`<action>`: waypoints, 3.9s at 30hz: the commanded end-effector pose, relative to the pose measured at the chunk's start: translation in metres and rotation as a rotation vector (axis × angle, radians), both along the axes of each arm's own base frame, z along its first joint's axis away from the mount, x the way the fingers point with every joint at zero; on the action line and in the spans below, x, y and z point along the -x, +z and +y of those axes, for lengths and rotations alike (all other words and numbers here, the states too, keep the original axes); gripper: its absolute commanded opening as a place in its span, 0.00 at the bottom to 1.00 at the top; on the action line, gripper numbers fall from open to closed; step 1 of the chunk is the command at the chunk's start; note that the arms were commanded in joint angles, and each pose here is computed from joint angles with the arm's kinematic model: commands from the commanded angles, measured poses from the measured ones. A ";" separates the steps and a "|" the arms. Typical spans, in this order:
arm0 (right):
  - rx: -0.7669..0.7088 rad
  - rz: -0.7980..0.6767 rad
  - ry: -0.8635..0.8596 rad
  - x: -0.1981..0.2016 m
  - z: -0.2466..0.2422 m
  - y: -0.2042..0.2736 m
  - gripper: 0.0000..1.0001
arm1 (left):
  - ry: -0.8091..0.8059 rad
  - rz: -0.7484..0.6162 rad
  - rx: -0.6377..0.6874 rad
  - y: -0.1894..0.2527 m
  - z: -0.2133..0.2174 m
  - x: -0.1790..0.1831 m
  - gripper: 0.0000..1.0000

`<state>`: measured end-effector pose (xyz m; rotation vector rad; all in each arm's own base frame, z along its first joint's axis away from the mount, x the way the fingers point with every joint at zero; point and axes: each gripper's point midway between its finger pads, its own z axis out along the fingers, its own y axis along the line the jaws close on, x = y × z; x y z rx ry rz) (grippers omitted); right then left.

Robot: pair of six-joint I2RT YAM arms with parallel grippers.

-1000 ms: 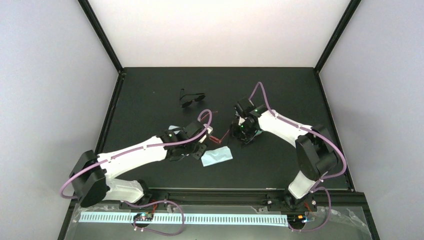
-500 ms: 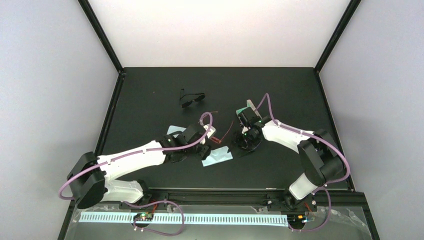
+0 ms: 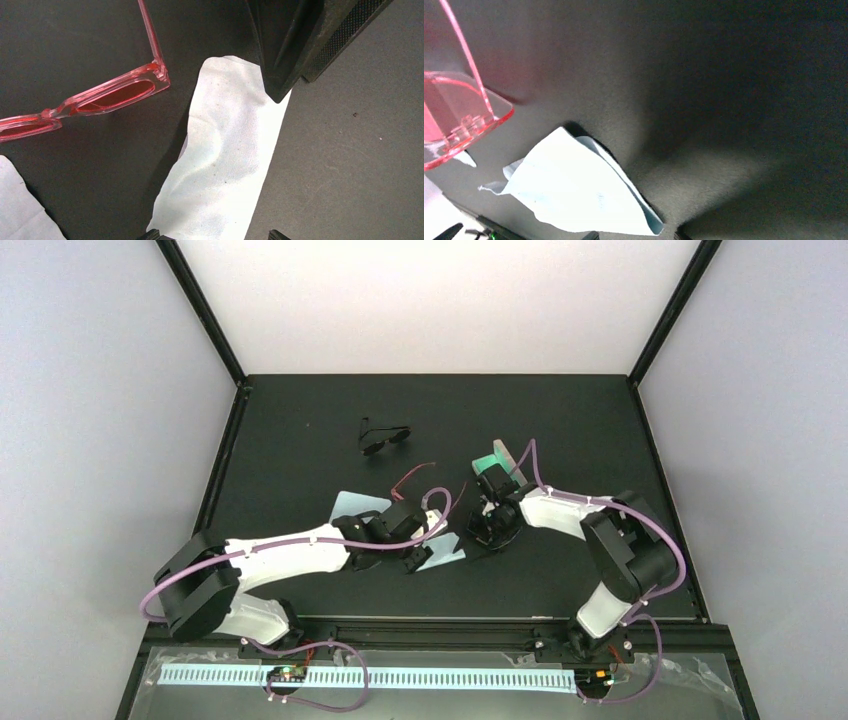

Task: Organize the sunglasses
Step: Pick up the glasses cleaning cloth from the center of the board.

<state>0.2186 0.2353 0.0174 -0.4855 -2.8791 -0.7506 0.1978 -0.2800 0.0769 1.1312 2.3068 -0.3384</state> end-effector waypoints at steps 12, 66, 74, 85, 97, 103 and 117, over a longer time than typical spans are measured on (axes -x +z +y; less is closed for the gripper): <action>0.018 0.006 0.003 -0.008 0.003 -0.016 0.03 | -0.008 0.025 0.030 -0.006 -0.006 0.007 0.53; 0.205 -0.069 0.151 -0.022 -0.043 -0.003 0.01 | -0.141 -0.126 -0.210 -0.056 -0.028 0.005 0.35; 0.200 -0.070 0.153 -0.025 -0.044 -0.002 0.01 | -0.160 -0.113 -0.228 -0.068 -0.032 0.004 0.20; 0.195 -0.053 0.145 -0.025 -0.045 0.003 0.01 | -0.152 -0.147 -0.189 -0.050 -0.046 -0.005 0.02; 0.210 0.000 0.027 -0.017 -0.057 0.023 0.01 | -0.148 -0.135 -0.079 0.001 -0.071 -0.022 0.02; 0.191 0.026 -0.071 -0.017 -0.062 0.035 0.01 | -0.144 -0.117 -0.042 0.016 -0.076 -0.032 0.02; 0.212 0.068 -0.300 -0.023 -0.074 0.049 0.01 | -0.112 -0.061 0.019 0.037 -0.087 -0.069 0.02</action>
